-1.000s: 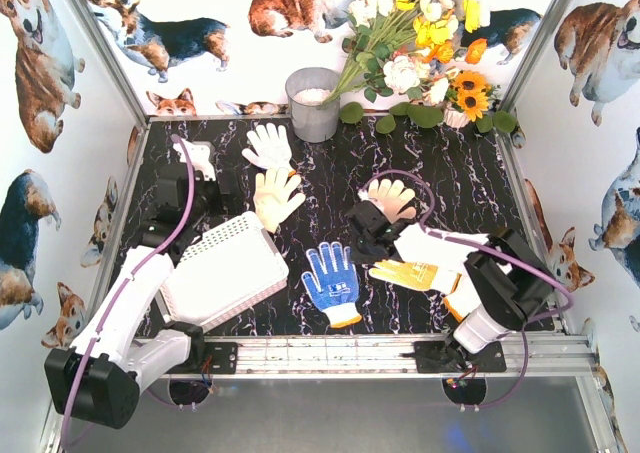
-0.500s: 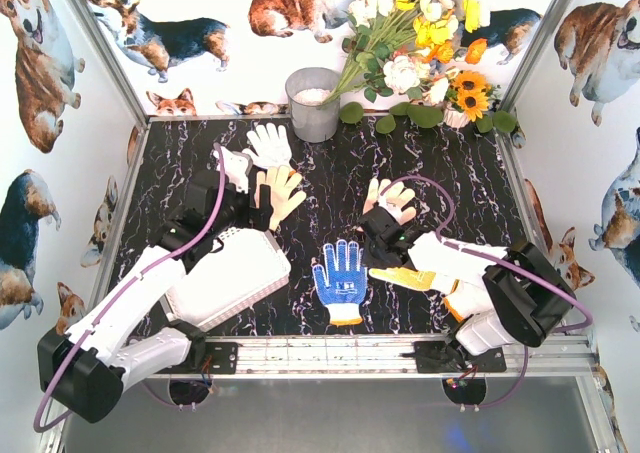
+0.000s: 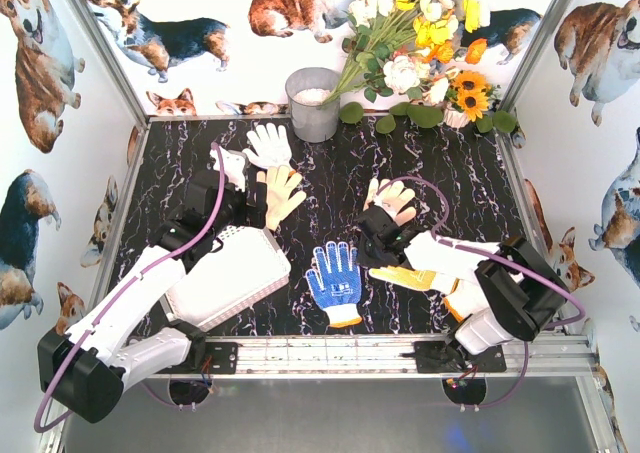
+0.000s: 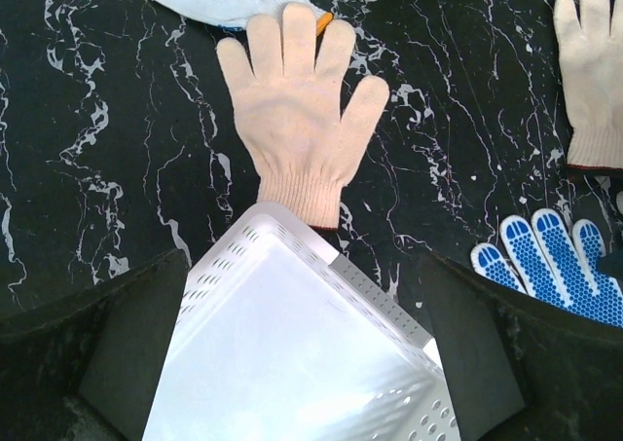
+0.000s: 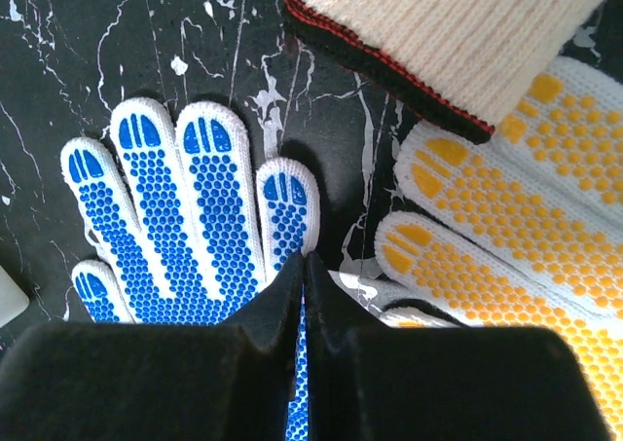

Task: Put the gloves into the storage basket
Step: Adjust the glove at the center of the board.

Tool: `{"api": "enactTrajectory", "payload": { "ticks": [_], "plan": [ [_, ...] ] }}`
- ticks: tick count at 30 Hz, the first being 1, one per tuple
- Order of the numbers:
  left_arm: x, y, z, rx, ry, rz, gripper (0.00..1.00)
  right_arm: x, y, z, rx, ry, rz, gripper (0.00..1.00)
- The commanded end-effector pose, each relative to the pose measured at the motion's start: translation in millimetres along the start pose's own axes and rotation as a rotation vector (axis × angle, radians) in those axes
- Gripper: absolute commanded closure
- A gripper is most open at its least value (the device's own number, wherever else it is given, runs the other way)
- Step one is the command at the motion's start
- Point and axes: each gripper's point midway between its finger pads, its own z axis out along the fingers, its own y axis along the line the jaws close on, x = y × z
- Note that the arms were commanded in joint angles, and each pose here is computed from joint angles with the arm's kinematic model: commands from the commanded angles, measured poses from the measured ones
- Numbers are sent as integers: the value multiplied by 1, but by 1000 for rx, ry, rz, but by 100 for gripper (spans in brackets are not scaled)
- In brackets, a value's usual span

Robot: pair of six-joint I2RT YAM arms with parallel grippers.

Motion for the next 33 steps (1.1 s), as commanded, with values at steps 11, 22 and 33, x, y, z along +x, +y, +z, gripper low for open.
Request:
{"api": "enactTrajectory", "payload": {
  "ticks": [11, 22, 33],
  "plan": [
    [-12, 6, -5, -40, -22, -3, 0, 16, -11, -7, 52, -12, 66, 100],
    [-16, 11, -9, -69, -45, -7, 0, 14, -8, -14, 62, -46, 56, 90],
    [-66, 46, 39, -238, -24, -230, 0, -41, 28, -90, -115, -230, -109, 32]
  ]
}}
